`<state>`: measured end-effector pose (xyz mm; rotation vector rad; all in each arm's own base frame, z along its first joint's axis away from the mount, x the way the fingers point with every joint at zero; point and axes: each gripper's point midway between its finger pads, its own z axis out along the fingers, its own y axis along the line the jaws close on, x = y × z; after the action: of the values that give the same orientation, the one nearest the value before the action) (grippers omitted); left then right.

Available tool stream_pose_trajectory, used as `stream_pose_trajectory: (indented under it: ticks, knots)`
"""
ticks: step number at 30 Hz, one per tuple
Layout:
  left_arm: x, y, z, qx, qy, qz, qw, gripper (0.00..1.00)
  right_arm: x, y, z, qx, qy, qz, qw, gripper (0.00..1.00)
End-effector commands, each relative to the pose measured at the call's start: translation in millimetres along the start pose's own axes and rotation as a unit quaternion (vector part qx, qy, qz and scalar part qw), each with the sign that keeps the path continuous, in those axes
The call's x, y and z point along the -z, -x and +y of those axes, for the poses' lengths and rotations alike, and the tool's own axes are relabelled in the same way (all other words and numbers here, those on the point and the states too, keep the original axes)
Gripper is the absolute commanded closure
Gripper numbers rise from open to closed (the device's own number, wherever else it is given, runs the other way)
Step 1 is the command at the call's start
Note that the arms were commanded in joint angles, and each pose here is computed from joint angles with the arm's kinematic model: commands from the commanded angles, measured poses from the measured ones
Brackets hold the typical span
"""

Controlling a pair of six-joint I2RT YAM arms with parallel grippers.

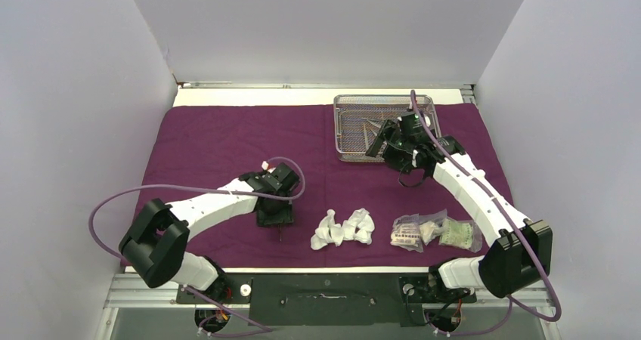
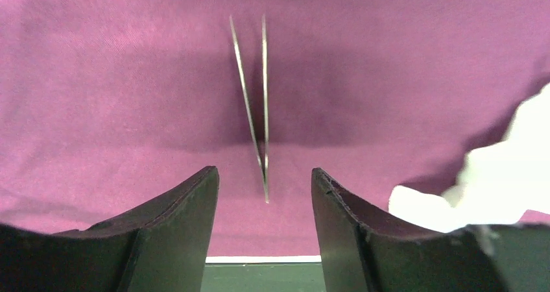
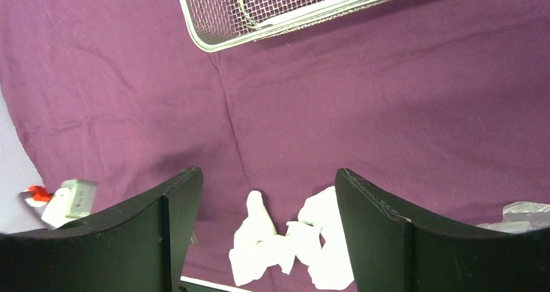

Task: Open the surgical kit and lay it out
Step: Place the medical item in the surgical kit, then pick up the medical item from the container.

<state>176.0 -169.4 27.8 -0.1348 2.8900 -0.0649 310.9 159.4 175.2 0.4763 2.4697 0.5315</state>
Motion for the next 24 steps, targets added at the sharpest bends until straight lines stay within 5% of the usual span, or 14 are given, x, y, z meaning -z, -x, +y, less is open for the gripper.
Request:
stream_pose_trajectory:
  ticks: [1, 13, 24]
  knots:
    - [45, 42, -14, 0.003, -0.019, -0.072, 0.997, 0.46, 15, 17, 7, 0.014, 0.020, -0.033, 0.999, 0.28]
    - [106, 103, -10, 0.056, -0.095, -0.164, 0.980, 0.38, -27, 68, 2, 0.205, -0.040, -0.062, 0.976, 0.34]
    - [119, 149, 0, 0.108, -0.134, -0.196, 0.965, 0.33, -116, 105, 8, 0.248, -0.077, -0.077, 0.963, 0.44]
